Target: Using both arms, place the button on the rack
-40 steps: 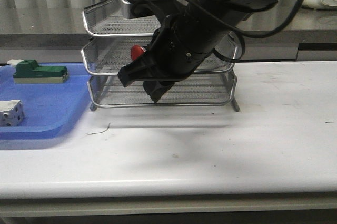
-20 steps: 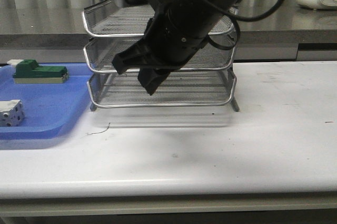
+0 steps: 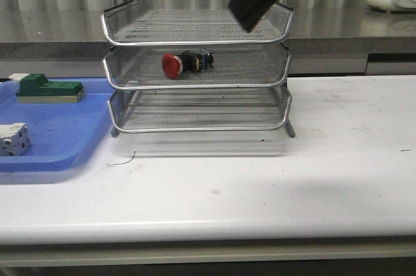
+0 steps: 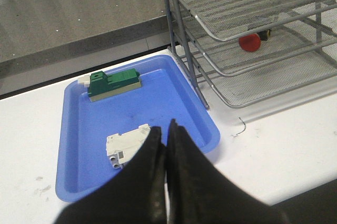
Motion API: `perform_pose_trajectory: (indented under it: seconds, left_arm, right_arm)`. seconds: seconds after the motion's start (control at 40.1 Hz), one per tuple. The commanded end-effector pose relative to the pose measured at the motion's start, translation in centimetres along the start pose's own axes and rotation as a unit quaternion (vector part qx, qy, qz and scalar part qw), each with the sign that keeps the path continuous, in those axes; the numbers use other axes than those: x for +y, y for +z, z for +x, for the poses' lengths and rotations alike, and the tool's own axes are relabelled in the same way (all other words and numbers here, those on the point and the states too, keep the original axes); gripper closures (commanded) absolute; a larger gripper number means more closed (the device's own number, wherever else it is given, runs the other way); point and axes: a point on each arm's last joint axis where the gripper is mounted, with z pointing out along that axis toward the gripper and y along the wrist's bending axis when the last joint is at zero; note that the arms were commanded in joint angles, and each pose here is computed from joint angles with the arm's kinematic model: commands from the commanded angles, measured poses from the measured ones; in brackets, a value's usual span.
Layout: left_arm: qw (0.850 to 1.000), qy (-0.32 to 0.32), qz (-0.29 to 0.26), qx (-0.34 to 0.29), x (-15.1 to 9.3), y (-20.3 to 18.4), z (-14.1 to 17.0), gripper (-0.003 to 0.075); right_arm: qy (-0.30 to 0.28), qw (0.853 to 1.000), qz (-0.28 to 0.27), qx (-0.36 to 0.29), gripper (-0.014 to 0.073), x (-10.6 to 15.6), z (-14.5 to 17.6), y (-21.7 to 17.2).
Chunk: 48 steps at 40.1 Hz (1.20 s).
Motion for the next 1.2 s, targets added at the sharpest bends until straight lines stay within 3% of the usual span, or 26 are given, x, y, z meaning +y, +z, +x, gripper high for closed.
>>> perform_pose_trajectory:
  seconds: [0.0,0.175,0.299,0.574,0.798,0.973,1.172]
  left_arm:
    - [0.999,-0.012,-0.014,-0.049,0.4,-0.2,-1.6,0.0739]
    - [0.999,-0.012,-0.014,-0.049,0.4,-0.2,-1.6,0.0739]
    - [0.999,-0.012,-0.014,-0.049,0.4,-0.2,-1.6,0.0739]
    - [0.999,-0.012,-0.014,-0.049,0.4,-0.2,-1.6,0.0739]
    - [0.999,-0.012,-0.014,-0.049,0.4,-0.2,-1.6,0.0739]
    - [0.999,-0.012,-0.014,-0.049,0.4,-0.2,-1.6,0.0739]
    - [0.999,-0.012,-0.014,-0.049,0.4,-0.2,-1.6,0.0739]
  right_arm:
    - [0.028,0.995,0.045,-0.079,0.0655,-2.1,0.0,-4.6]
    - [0.073,0.985,0.116,-0.1,0.0655,-4.9,4.2,-9.4]
    - [0.097,0.975,0.16,-0.118,0.0655,-5.5,7.3,-12.4]
    - [0.092,0.957,0.192,-0.196,0.0655,-2.5,13.6,-16.7]
    - [0.076,0.945,0.199,-0.248,0.0655,-0.3,18.4,-17.9]
    - [0.065,0.936,0.202,-0.281,0.0655,0.5,19.5,-18.8]
    - [0.064,0.935,0.203,-0.284,0.0655,0.6,19.6,-18.9]
